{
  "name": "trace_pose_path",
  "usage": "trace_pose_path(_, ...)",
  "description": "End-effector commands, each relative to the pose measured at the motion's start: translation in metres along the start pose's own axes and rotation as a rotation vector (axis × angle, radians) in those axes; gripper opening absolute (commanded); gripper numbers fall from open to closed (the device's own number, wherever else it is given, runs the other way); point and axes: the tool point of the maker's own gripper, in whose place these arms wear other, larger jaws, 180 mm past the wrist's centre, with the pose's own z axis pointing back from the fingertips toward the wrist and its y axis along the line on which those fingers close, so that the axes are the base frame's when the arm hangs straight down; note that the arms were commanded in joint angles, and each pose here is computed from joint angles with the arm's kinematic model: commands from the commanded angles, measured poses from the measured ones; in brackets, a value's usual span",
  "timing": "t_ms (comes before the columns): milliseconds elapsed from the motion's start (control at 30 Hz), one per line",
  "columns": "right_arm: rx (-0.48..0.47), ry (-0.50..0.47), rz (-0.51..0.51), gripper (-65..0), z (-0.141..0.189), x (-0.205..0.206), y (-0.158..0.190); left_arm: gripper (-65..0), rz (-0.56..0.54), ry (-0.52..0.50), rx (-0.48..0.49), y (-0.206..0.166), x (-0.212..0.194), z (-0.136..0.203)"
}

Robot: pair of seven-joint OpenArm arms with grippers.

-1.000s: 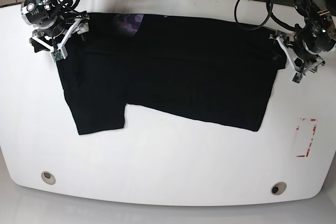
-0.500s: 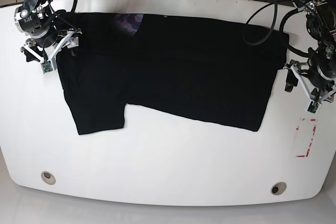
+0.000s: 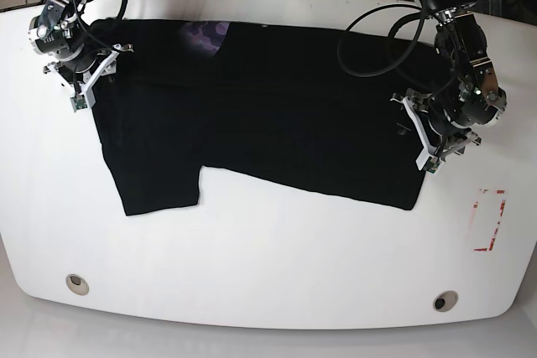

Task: Layout the t-shirt on the table in an organized manner, then fold the t-shirt properly
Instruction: 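Drag the held edge with both grippers to straighten the t-shirt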

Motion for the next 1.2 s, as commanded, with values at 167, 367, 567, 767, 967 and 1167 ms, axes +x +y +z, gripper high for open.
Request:
trace_pose_path(167, 0.011, -0.066, -0.042, -38.8, -0.015, 0.017, -0.02, -29.0, 0.056, 0.026, -0.04, 0.005, -0.017, -0.026)
trace_pose_path(367, 0.028, -0.052, -0.095, -38.8, -0.035, 0.024, -0.038, -29.0, 0.086, 0.028, -0.051, 0.022, -0.018, -0.039)
trace_pose_path(567, 0.085, -0.07, -0.059, -38.8, -0.059, 0.054, -0.034, -29.0, 0.123, 0.035, -0.07, 0.032, -0.017, -0.052)
trace_pose_path(767, 0.145, -0.097, -0.021, -38.8, -0.079, 0.082, -0.021, -29.0, 0.147, 0.032, -0.085, 0.038, -0.007, -0.059)
trace_pose_path(967, 0.198, -0.148, -0.026, -38.7, -0.097, 0.116, -0.01, -29.0, 0.153, -0.004, -0.073, 0.047, 0.009, -0.057)
trace_pose_path(1167, 0.211, -0.182, -0.031, -38.7, -0.103, 0.144, -0.014, -29.0, 0.165, -0.029, -0.059, 0.055, 0.019, -0.054)
